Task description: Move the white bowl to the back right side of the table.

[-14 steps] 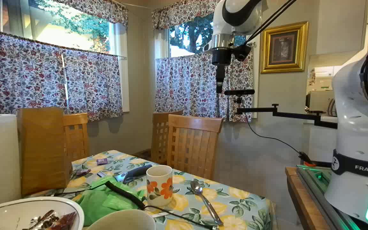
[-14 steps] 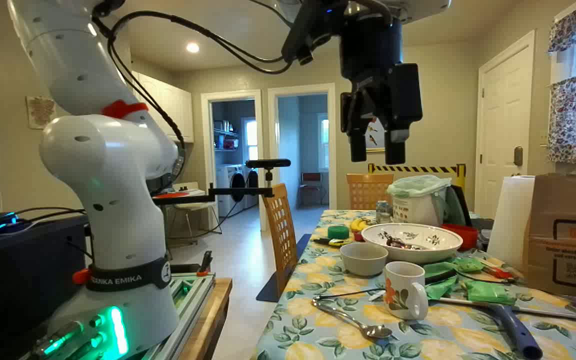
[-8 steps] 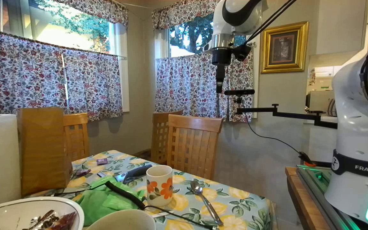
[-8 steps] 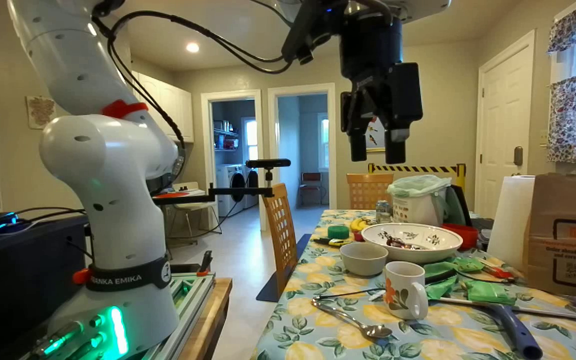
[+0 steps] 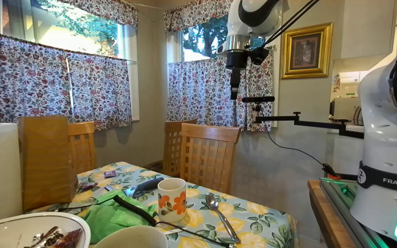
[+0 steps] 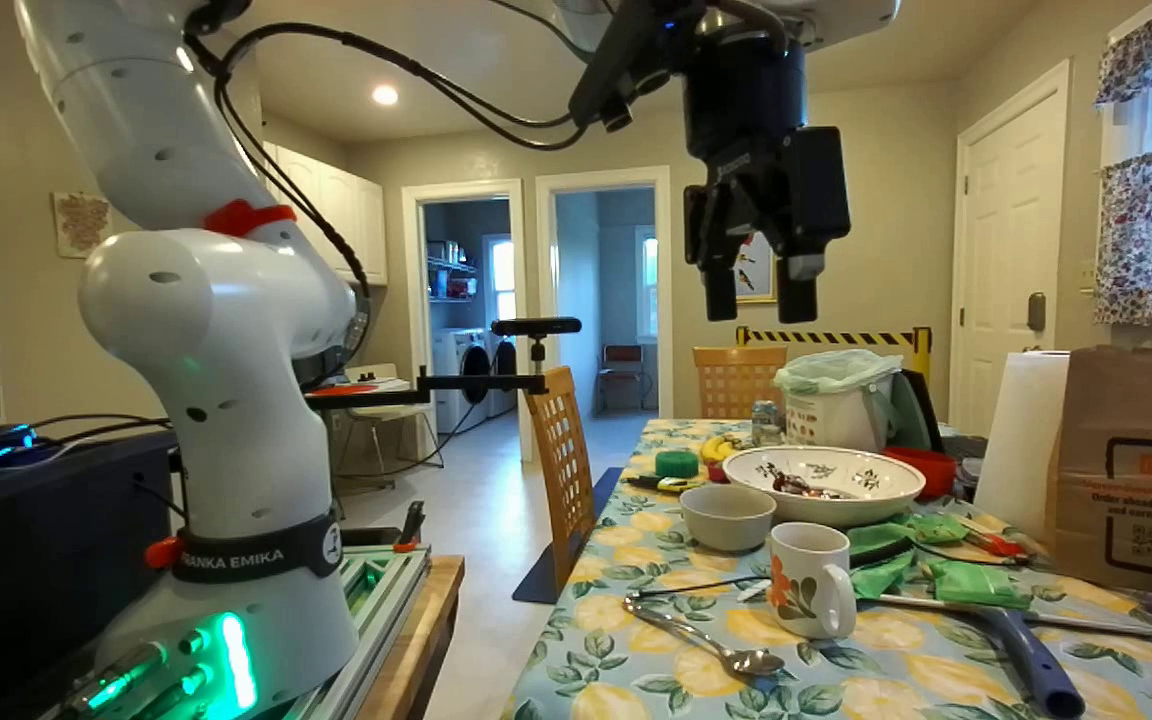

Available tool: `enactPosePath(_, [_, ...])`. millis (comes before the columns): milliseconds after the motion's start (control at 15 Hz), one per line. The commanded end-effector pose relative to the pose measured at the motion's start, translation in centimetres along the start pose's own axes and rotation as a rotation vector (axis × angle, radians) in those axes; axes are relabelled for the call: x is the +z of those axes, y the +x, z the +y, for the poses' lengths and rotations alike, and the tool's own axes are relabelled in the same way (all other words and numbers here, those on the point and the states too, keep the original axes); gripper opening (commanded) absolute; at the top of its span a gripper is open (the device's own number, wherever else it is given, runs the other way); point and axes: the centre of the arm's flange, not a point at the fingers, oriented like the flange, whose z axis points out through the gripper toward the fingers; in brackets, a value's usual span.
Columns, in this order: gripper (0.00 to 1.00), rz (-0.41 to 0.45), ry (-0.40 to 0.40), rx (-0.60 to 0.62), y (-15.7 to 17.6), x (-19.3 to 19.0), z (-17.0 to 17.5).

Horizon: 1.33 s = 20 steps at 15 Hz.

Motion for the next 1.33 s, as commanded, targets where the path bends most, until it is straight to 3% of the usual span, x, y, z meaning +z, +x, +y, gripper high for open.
enactPosePath(0, [1.00,0.030,-0.030,-0.084,2.7,0.1,-3.8])
enactPosePath(333, [1.00,0.085,-0.045,-0.234,6.2,0.5,-11.0])
enactPosePath(467, [1.00,0.162,-0.010,-0.290,7.7,1.3,-13.7])
enactPosePath(667, [1.00,0.191,0.078,-0.342,9.4,3.9,-16.6])
enactPosePath(867, [1.00,0.173,0.160,-0.394,10.1,7.5,-18.9])
enactPosePath(1267, [1.00,0.056,0.217,-0.488,10.0,14.0,-21.5])
